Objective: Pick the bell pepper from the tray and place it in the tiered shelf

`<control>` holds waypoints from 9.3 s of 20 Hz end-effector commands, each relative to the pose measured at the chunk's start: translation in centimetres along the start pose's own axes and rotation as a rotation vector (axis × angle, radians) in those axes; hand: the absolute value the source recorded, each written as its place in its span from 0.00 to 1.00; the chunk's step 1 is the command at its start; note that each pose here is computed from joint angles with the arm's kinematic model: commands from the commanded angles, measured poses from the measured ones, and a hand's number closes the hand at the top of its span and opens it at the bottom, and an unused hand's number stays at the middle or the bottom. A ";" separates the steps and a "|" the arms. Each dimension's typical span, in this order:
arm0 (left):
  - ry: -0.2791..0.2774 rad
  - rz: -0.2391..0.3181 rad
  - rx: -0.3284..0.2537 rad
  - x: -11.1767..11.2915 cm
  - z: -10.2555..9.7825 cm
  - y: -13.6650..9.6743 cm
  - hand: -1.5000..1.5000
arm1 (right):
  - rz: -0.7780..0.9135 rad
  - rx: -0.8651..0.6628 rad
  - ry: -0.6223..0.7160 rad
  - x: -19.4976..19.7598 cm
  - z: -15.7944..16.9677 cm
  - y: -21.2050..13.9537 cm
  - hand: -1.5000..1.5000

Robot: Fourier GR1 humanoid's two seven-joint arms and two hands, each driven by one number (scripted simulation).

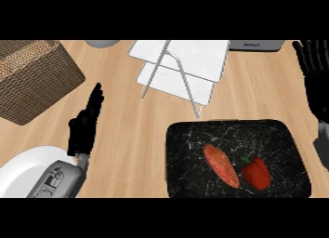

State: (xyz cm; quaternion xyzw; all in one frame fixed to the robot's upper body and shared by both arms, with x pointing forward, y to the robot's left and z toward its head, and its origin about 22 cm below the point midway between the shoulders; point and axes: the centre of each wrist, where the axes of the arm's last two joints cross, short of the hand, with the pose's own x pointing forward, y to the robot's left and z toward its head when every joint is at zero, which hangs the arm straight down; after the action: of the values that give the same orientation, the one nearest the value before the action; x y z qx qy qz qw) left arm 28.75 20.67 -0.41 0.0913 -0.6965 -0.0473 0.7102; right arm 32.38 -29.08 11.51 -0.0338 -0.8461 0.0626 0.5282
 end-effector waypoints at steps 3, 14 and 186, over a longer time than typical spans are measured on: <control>0.086 -0.025 0.039 -1.4 1.9 6.3 0.50 | 0.065 0.105 0.026 -0.1 2.1 6.5 1.00; 0.217 -0.008 0.073 -2.3 3.9 13.4 0.50 | 0.440 -0.146 0.207 -5.2 16.7 13.7 0.00; 0.218 -0.005 0.070 -2.6 5.9 14.2 0.50 | 0.605 -0.382 0.459 15.5 -15.4 18.9 0.00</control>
State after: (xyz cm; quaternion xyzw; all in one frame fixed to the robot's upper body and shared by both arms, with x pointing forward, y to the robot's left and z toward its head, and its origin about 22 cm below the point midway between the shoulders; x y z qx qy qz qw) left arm 22.73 34.84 -0.12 0.1182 -0.6149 -0.0195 0.7794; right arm 40.19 -7.55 28.31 -0.4304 -0.6419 0.0780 0.6298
